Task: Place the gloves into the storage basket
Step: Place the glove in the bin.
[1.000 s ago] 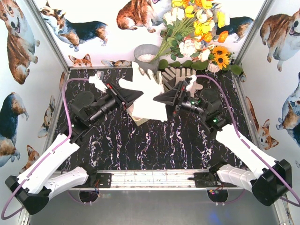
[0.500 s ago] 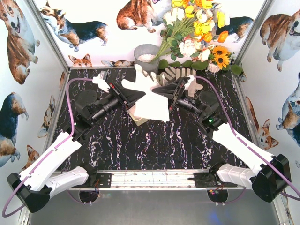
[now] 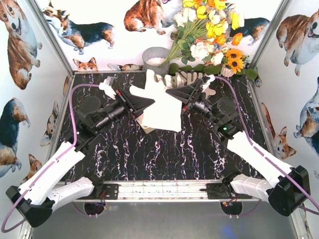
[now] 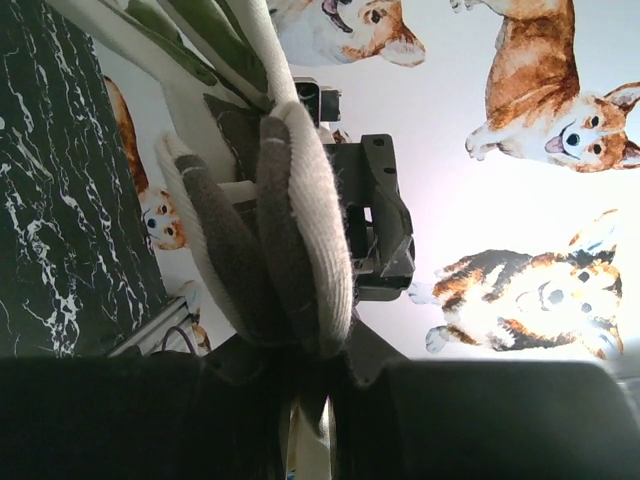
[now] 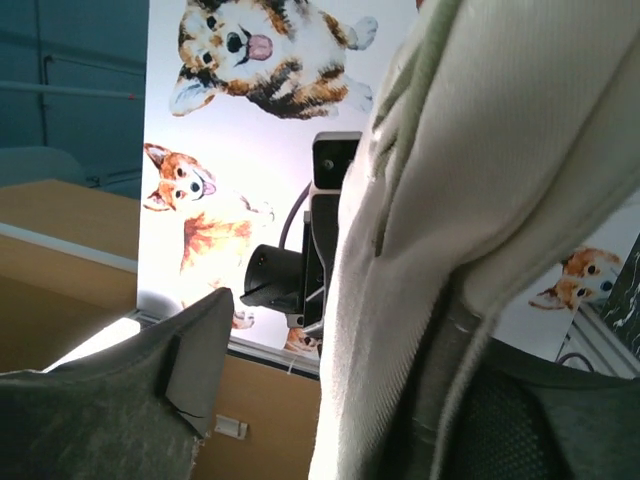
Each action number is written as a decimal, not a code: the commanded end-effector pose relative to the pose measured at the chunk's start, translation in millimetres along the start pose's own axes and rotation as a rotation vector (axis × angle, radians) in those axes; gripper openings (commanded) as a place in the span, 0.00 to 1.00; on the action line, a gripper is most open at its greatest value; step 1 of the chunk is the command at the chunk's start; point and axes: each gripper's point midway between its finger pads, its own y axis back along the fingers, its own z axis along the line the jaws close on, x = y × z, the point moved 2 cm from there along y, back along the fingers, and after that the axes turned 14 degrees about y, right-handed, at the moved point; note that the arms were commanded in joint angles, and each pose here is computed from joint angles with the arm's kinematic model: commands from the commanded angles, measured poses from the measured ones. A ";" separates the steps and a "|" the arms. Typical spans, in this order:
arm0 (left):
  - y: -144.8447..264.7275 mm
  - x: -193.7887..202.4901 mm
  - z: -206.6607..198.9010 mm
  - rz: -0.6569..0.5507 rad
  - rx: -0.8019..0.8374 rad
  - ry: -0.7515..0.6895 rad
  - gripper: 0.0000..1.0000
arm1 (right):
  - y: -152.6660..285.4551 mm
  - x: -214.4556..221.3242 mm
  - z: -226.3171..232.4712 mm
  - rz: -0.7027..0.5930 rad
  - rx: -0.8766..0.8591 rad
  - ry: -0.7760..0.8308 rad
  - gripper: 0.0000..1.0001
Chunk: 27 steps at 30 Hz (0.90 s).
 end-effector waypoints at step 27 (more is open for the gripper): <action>-31.0 -52.2 73.2 -0.029 -0.526 -0.339 0.00 | 29.4 -1.5 -90.7 0.128 0.561 0.555 0.00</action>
